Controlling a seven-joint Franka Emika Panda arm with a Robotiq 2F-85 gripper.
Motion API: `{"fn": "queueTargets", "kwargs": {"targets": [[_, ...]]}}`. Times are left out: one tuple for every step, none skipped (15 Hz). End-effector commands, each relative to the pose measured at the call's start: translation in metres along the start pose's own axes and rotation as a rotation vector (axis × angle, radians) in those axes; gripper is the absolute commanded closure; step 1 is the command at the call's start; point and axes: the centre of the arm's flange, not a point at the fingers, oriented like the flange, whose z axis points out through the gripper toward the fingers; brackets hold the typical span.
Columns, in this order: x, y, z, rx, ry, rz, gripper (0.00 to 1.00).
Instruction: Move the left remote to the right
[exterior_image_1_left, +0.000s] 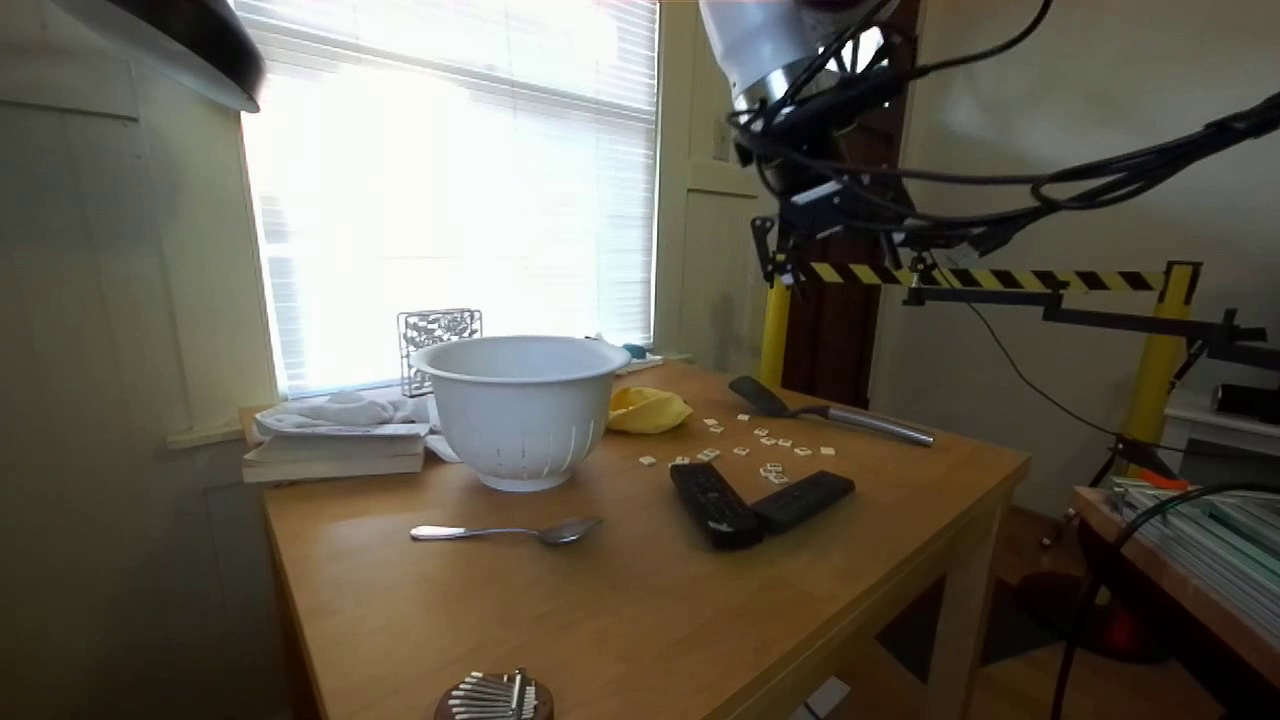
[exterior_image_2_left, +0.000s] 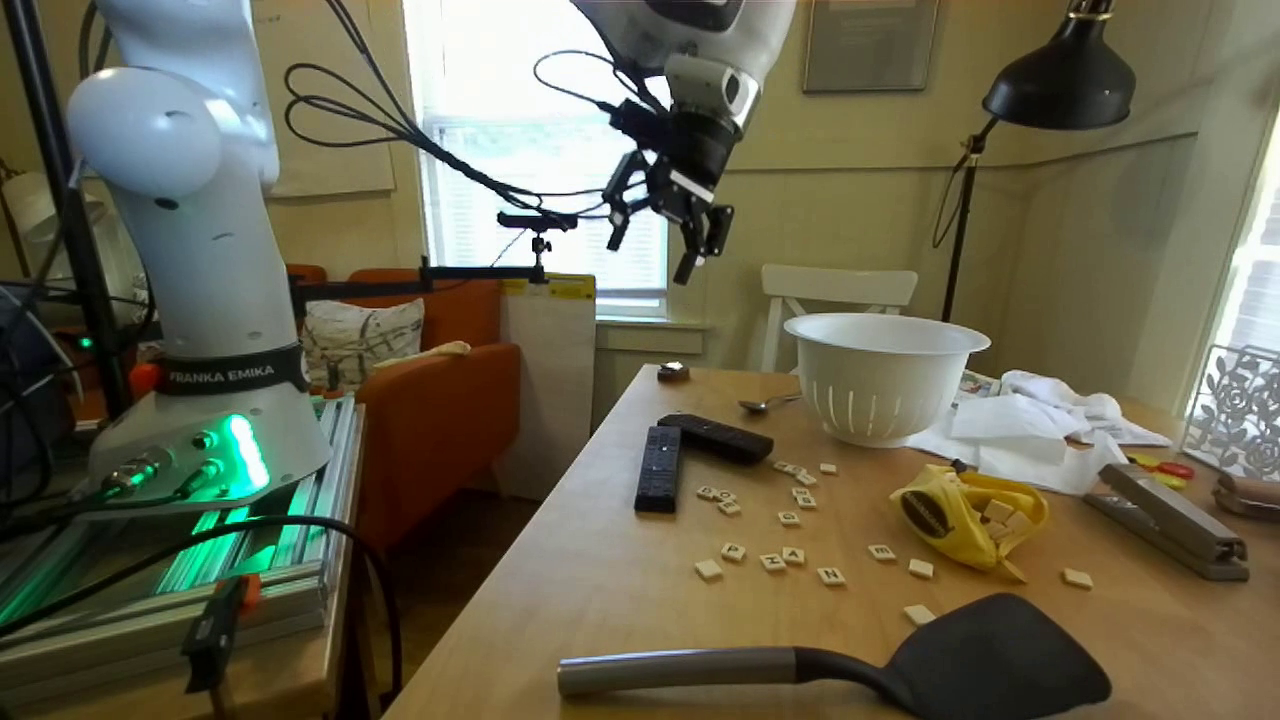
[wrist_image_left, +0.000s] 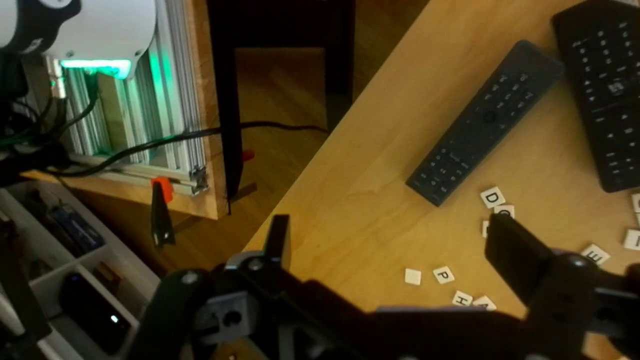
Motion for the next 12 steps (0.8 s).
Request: {"fn": "queueTargets", "kwargs": {"targets": [[0.008, 0.058, -0.054, 0.030, 0.048, -0.193, 0.00], [0.010, 0.067, -0.064, 0.038, 0.060, -0.244, 0.00], [0.011, 0.078, -0.073, 0.046, 0.067, -0.299, 0.00], [0.012, 0.085, -0.080, 0.053, 0.074, -0.353, 0.00], [0.012, 0.092, -0.086, 0.062, 0.080, -0.408, 0.00], [0.013, 0.096, -0.090, 0.070, 0.086, -0.463, 0.00], [0.013, 0.097, -0.093, 0.080, 0.093, -0.521, 0.00], [0.011, 0.096, -0.095, 0.091, 0.098, -0.576, 0.00], [0.008, 0.094, -0.097, 0.096, 0.098, -0.633, 0.00], [0.008, 0.091, -0.091, 0.093, 0.082, -0.541, 0.00], [0.006, 0.091, -0.092, 0.093, 0.086, -0.578, 0.00], [0.005, 0.091, -0.092, 0.092, 0.088, -0.597, 0.00]]}}
